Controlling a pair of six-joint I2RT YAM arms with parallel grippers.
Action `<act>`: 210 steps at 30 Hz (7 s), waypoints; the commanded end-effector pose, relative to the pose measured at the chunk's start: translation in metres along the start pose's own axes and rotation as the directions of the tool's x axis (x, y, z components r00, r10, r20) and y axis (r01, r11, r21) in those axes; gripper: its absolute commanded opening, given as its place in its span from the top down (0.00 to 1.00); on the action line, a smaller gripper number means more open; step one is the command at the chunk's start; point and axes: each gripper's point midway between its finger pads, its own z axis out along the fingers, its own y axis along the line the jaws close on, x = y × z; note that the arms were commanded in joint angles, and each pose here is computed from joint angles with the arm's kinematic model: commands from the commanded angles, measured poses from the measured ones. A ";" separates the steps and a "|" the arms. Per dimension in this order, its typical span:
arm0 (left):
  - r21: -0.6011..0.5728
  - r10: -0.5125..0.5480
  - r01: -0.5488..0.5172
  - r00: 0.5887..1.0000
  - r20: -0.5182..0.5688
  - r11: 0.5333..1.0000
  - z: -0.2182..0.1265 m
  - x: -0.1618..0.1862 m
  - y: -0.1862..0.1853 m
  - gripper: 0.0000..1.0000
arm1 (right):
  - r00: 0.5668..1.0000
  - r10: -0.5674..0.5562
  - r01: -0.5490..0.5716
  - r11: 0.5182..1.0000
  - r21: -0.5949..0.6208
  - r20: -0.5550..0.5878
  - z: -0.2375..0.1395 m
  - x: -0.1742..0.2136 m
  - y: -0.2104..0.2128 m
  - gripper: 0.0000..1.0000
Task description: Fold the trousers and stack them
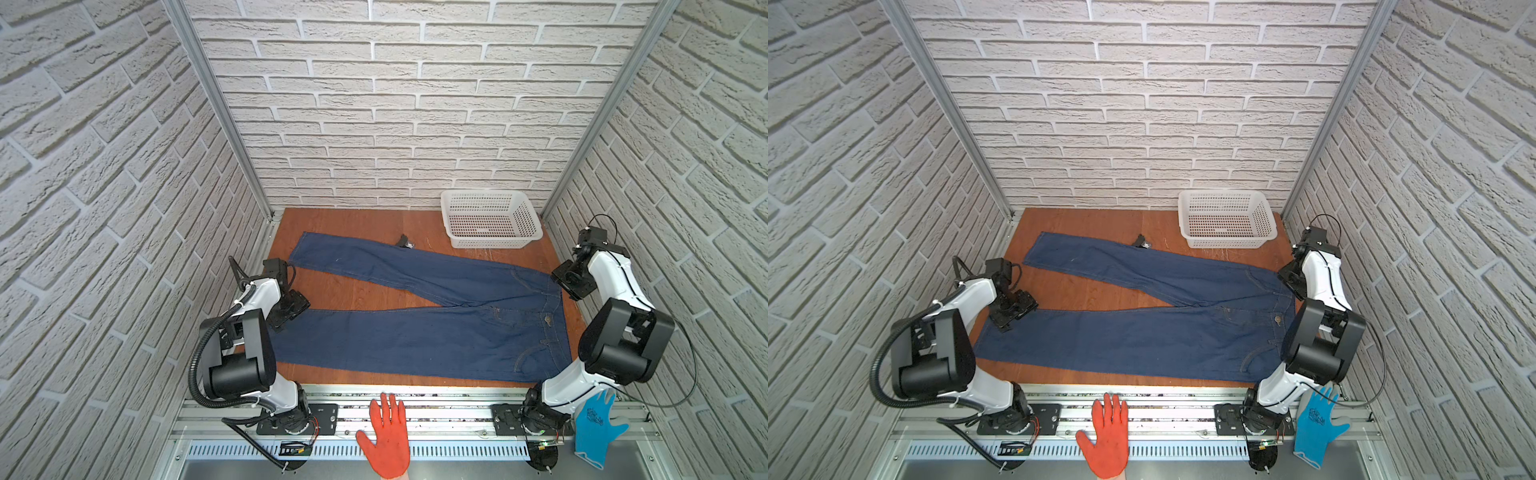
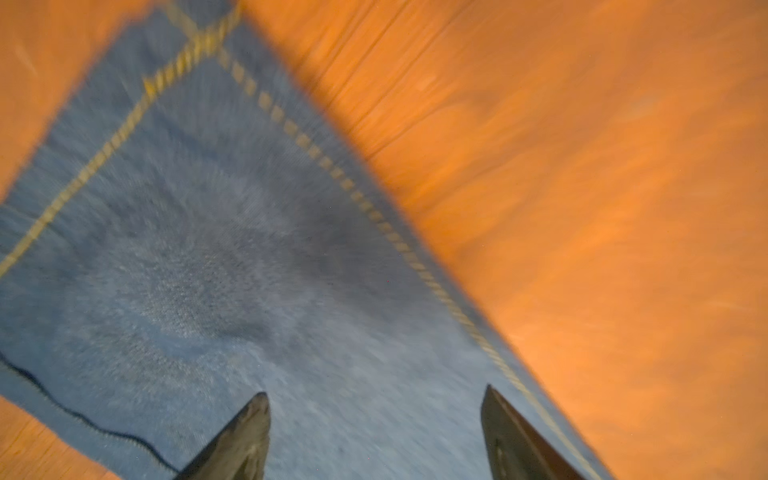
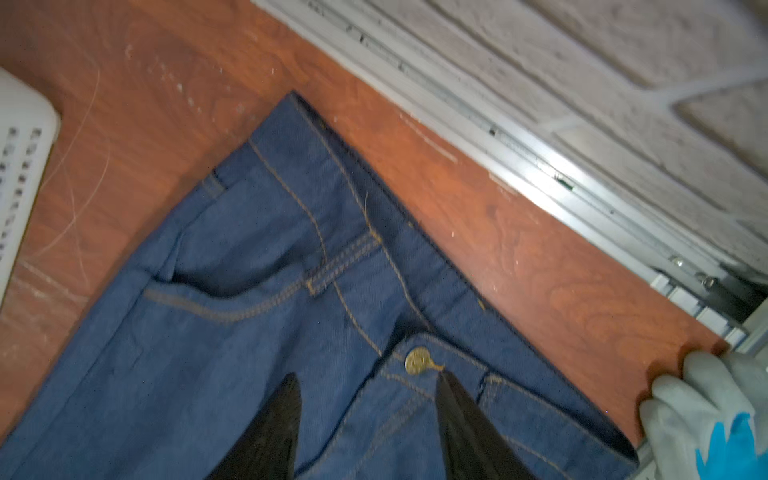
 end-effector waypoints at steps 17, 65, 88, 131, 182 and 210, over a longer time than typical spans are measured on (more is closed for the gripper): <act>0.159 0.062 -0.072 0.996 0.068 0.985 -0.043 -0.008 -0.033 0.20 | 0.970 0.006 0.040 0.982 0.186 -0.242 0.052 0.131 -0.087 0.46; 0.191 0.168 -0.164 0.986 -0.002 0.968 0.060 -0.124 -0.182 0.48 | 1.000 -0.015 0.020 0.960 -0.279 0.018 -0.021 0.004 0.041 0.51; 0.145 0.026 -0.024 1.000 -0.009 0.989 0.040 -0.133 -0.090 0.32 | 0.997 -0.023 0.049 0.937 -0.346 0.078 -0.010 -0.030 0.074 0.51; 0.214 0.100 -0.150 0.969 0.228 0.965 -0.059 -0.152 -0.134 0.22 | 0.992 -0.065 0.033 0.959 -0.280 -0.104 0.128 -0.058 0.140 0.76; 0.153 0.109 -0.139 0.976 0.191 0.978 0.001 -0.247 -0.132 0.28 | 0.992 -0.105 0.126 0.906 -0.404 0.072 -0.008 -0.048 0.120 0.95; 0.126 0.137 -0.163 0.971 0.196 0.979 0.083 -0.290 -0.128 0.42 | 0.979 -0.204 0.184 0.889 -0.419 -0.003 0.003 0.009 0.095 0.95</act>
